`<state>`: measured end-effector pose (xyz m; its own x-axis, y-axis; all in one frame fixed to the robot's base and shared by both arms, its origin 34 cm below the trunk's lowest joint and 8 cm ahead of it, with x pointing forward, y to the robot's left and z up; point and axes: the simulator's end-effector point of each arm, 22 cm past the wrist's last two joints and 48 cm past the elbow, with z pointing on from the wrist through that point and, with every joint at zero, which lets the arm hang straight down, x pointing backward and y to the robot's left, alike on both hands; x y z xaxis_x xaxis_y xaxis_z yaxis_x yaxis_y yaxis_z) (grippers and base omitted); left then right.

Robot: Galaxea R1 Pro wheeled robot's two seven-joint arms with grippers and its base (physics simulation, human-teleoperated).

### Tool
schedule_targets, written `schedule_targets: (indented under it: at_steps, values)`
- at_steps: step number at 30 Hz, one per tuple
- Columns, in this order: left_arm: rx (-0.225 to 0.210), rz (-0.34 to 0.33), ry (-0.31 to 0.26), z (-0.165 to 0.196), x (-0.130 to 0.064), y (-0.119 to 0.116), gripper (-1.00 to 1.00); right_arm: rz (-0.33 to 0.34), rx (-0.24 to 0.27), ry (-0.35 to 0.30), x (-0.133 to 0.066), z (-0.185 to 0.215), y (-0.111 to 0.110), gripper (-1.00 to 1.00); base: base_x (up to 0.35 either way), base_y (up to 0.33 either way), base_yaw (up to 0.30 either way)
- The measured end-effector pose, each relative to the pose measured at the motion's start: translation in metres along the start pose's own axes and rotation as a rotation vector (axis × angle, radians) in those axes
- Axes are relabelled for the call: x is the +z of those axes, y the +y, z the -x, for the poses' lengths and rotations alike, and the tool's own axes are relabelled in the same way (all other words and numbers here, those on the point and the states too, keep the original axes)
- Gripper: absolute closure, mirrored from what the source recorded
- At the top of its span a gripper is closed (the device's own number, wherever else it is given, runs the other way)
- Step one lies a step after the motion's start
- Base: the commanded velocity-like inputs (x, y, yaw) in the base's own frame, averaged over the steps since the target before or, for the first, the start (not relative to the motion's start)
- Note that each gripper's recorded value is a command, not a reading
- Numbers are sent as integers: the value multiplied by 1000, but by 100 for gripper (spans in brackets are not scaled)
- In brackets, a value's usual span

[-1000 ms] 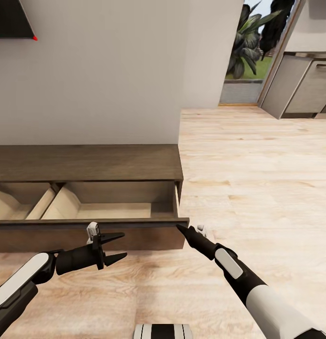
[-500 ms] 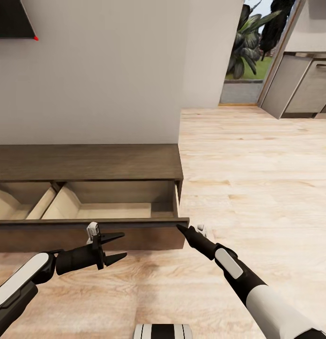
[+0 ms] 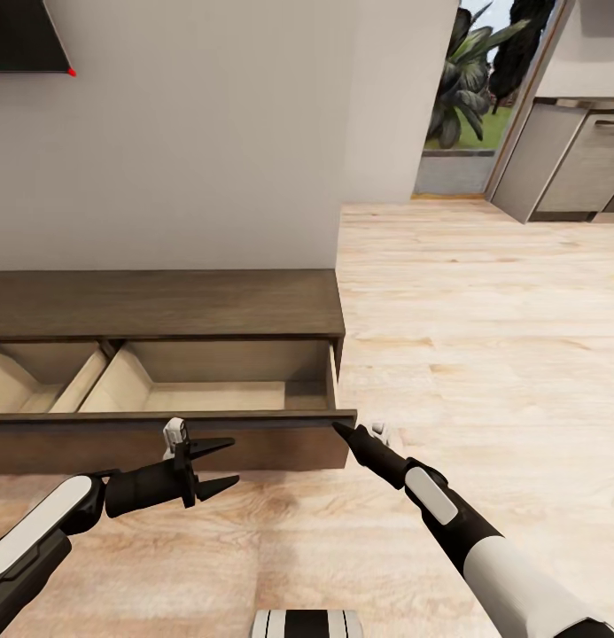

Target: Place each of the two pumpkins and all three candles from the living room inside a cabinet in the living room (use any cabinet), then make sure every cabinet is closed, and position the cauldron so it is next to a table in the living room.

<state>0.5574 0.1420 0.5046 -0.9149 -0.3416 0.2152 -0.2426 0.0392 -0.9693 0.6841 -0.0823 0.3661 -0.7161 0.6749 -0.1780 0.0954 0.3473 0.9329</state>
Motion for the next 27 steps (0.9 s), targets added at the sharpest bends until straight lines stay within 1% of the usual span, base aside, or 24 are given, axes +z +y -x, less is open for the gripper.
schedule_targets:
  at_steps: [5,10,27]
  values:
    - [-1,0,0,0,0,0,-100,0,0,0,0,0,0,100,-14,0,0]
    - [-1,0,0,0,0,0,-100,0,1,-2,0,1,0,100,-108,0,0]
    - [-1,0,0,0,0,0,-100,0,3,-4,0,1,0,100,-17,0,0]
